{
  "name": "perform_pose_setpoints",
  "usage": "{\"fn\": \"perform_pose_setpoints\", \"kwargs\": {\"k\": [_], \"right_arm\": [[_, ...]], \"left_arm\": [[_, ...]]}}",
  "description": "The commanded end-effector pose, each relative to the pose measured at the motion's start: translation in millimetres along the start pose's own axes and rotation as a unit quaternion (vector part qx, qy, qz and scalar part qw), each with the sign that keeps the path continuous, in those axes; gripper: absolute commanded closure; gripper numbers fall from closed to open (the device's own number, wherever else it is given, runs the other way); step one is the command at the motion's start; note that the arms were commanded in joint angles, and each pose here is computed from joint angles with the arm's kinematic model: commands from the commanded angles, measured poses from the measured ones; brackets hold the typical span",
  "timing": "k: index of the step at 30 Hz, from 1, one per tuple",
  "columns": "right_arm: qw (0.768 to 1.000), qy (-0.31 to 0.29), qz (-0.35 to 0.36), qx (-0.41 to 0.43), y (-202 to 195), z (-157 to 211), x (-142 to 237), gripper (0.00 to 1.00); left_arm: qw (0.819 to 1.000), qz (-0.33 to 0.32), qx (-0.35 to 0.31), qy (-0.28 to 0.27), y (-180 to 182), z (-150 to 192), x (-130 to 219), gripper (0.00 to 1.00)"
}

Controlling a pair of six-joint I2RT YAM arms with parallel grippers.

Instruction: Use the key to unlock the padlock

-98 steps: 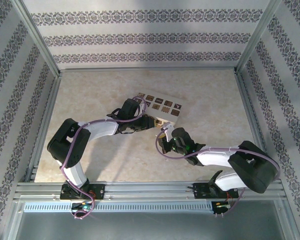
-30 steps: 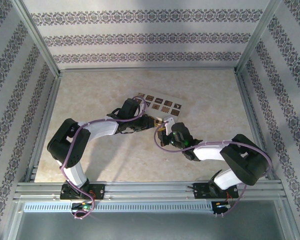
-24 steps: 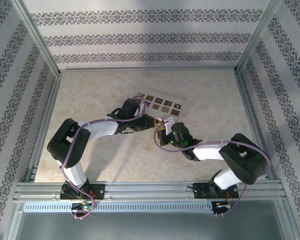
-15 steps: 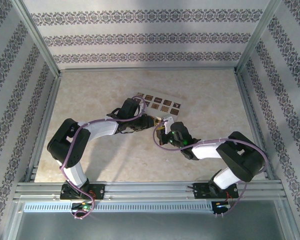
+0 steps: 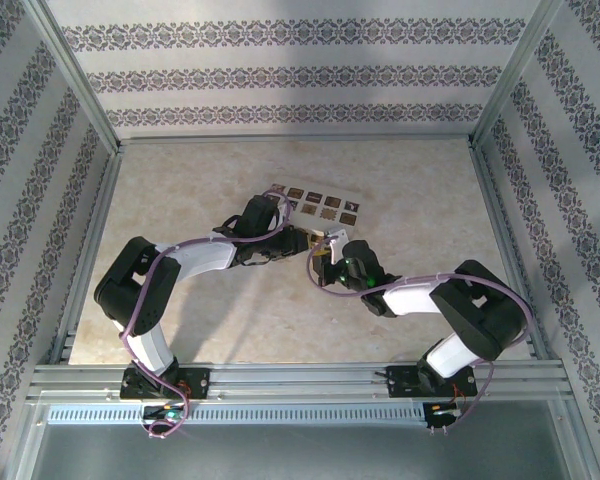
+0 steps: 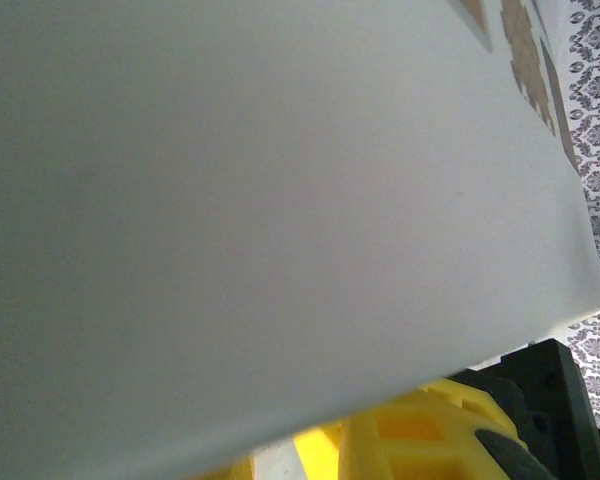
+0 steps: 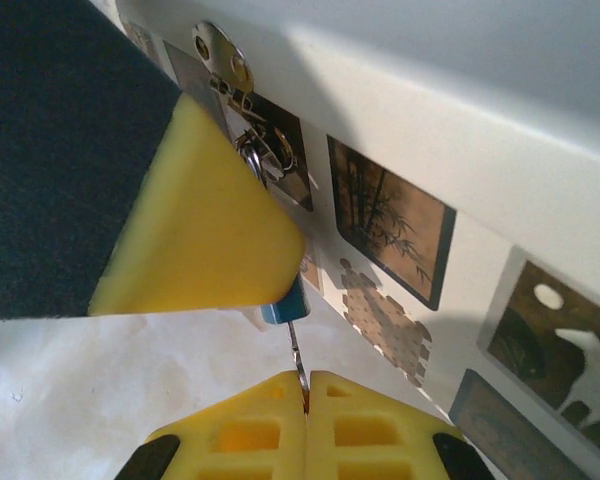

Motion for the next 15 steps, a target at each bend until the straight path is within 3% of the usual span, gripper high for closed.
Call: {"fn": "perform_pose_setpoints", "kwargs": {"k": [1,15], "right_arm": [[0.991,-0.125,-0.049,0.005,20.5,-74.8,0.2,1.0],[0.98,-0.184,-0.075,-0.025,18.5,-105.3,3.9,1.0]], "left_arm": [[0.998,0.051,-0.011,0.028,-29.2,11.5,4.3,0.79],[0.998,0.055,-0.007,0.028,-28.8,11.4,2.2,0.79]]}}
Point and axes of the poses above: each hand's point on the last joint's axis, 136 mm out from that joint toward the fingers, its own x axis back along the fingers, its own y axis along the line the jaws close on, z = x × y, the point moved 2 cm from there along x, back along the fingers, and after that the axes turned 10 degrees about x, right-handed, at the moved point
